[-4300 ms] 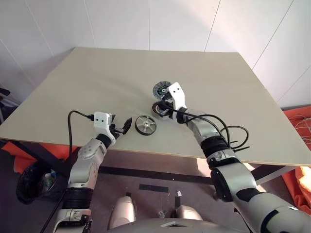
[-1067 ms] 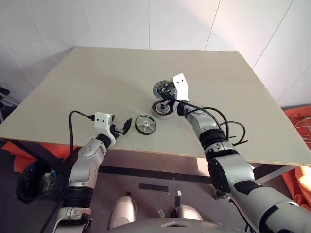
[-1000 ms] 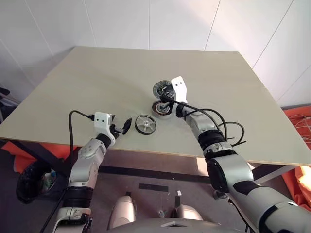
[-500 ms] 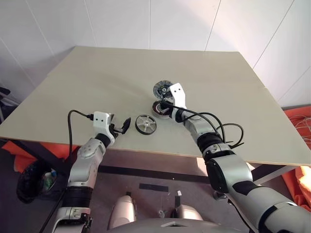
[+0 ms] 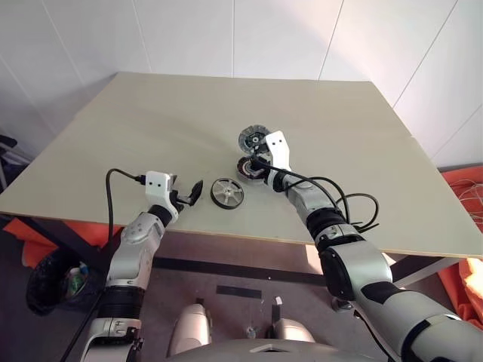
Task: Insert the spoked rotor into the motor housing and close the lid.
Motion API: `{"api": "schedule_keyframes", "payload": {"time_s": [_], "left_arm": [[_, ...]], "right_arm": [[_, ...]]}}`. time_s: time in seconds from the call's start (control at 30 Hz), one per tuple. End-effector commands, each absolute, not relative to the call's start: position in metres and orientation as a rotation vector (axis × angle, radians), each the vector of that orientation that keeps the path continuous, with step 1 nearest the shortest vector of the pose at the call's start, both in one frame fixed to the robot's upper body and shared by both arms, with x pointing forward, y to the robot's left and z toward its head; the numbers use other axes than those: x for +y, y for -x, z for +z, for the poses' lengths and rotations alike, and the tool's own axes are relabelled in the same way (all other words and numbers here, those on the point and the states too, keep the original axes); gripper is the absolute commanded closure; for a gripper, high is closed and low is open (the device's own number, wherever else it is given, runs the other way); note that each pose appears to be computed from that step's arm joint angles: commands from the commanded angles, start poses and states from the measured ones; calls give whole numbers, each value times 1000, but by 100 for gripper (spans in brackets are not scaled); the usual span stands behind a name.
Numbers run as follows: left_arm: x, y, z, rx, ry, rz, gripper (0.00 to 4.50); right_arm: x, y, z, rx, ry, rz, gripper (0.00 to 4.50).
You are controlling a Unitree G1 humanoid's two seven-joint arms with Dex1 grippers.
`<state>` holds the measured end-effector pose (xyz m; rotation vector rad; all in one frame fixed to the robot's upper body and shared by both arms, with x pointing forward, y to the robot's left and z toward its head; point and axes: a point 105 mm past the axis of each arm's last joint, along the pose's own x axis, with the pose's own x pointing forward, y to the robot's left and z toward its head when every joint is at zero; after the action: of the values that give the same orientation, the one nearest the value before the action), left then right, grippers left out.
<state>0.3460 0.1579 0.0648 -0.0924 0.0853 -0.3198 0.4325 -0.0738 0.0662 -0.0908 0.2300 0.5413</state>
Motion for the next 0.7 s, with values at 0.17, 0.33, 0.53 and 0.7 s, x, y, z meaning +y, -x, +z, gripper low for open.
{"api": "schedule_keyframes", "payload": {"time_s": [0.17,0.33,0.53,0.7], "left_arm": [[161,-354,67,186,197,-310,0],[157,-354,73,219,234,-378,0],[149,-353,81,219,251,-480,0],[144,-346,83,274,388,-539,0]], "right_arm": [[-109,-438,103,106,92,514,449],[-132,-434,117,70,130,484,449],[-148,-430,129,47,142,442,449],[-149,-428,126,53,141,431,449]]}}
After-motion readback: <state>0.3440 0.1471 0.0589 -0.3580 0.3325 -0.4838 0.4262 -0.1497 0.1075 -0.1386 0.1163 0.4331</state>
